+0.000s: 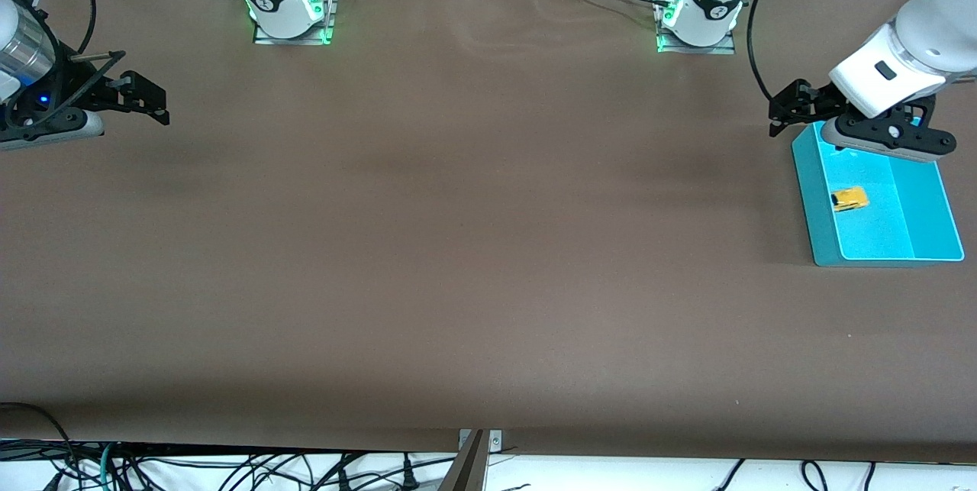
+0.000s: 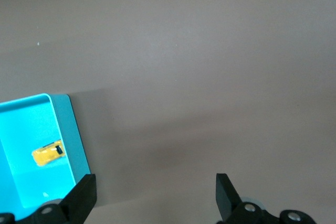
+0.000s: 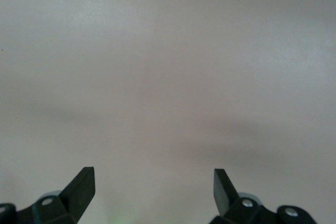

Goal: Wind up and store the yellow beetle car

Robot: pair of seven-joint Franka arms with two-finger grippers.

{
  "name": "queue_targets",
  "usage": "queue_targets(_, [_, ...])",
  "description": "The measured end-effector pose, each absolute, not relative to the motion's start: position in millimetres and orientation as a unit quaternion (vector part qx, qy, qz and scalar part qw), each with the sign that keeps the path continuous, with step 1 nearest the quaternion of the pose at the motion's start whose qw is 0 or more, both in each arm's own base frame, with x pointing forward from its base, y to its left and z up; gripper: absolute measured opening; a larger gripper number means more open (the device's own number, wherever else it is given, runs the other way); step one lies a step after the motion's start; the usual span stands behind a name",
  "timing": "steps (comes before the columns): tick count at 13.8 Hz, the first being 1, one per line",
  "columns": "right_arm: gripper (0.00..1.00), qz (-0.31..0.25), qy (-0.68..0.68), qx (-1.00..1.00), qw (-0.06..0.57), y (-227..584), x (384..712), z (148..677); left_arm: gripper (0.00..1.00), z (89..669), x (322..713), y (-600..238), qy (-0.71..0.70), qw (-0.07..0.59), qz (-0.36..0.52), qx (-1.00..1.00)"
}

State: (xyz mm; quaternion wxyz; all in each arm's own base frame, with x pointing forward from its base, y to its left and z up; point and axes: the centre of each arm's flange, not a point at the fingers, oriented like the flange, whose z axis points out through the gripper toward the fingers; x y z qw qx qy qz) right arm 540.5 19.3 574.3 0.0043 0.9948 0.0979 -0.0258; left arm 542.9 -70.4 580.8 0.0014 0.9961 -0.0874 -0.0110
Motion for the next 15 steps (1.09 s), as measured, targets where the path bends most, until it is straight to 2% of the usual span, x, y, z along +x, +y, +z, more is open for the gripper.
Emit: queue_targets(15, [1.0,-0.026,0.098,0.995,0.004,19,541,575,1.0,579,553,-48,-0.051,0.003,-0.012,0.999])
